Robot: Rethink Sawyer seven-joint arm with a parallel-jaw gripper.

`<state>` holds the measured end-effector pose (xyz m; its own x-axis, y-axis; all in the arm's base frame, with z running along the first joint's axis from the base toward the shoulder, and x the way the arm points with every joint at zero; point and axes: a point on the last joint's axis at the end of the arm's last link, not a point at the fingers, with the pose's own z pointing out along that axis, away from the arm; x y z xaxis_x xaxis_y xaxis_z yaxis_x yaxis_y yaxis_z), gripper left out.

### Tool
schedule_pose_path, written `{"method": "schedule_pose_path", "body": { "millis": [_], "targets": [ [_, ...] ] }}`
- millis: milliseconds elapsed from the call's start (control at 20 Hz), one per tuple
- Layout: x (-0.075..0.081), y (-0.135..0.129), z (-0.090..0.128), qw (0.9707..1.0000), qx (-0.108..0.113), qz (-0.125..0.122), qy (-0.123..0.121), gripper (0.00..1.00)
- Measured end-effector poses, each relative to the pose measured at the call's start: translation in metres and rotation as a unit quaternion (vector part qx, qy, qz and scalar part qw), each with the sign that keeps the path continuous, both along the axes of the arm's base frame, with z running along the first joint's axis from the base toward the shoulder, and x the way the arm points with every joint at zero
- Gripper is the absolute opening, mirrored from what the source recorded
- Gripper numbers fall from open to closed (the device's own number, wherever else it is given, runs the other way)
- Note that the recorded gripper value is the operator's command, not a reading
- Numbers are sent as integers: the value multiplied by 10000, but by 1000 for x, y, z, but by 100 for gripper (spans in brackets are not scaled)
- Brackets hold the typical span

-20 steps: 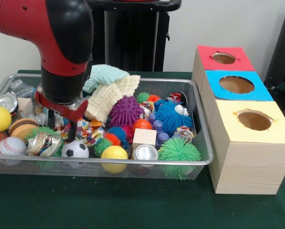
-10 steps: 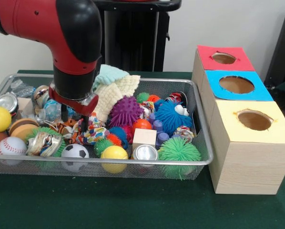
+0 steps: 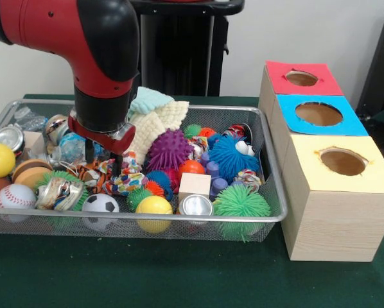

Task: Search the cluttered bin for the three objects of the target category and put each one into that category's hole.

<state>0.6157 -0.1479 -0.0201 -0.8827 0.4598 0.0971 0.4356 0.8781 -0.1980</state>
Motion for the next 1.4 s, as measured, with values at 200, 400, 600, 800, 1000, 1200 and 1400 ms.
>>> {"method": "schedule_pose_path", "body": {
  "millis": [200,400,600,800,1000,1200,1400],
  "targets": [
    [1,2,0,10000,16,0,-7,100],
    [2,2,0,10000,28,0,-15,100],
    [1,0,0,10000,37,-23,-20,100],
    [1,-3,0,10000,40,-48,-22,100],
    [2,-4,3,10000,47,-48,-60,100],
    [15,-11,10,9992,61,113,-390,100],
    [28,-25,18,9948,79,463,-904,100]
  ]
}}
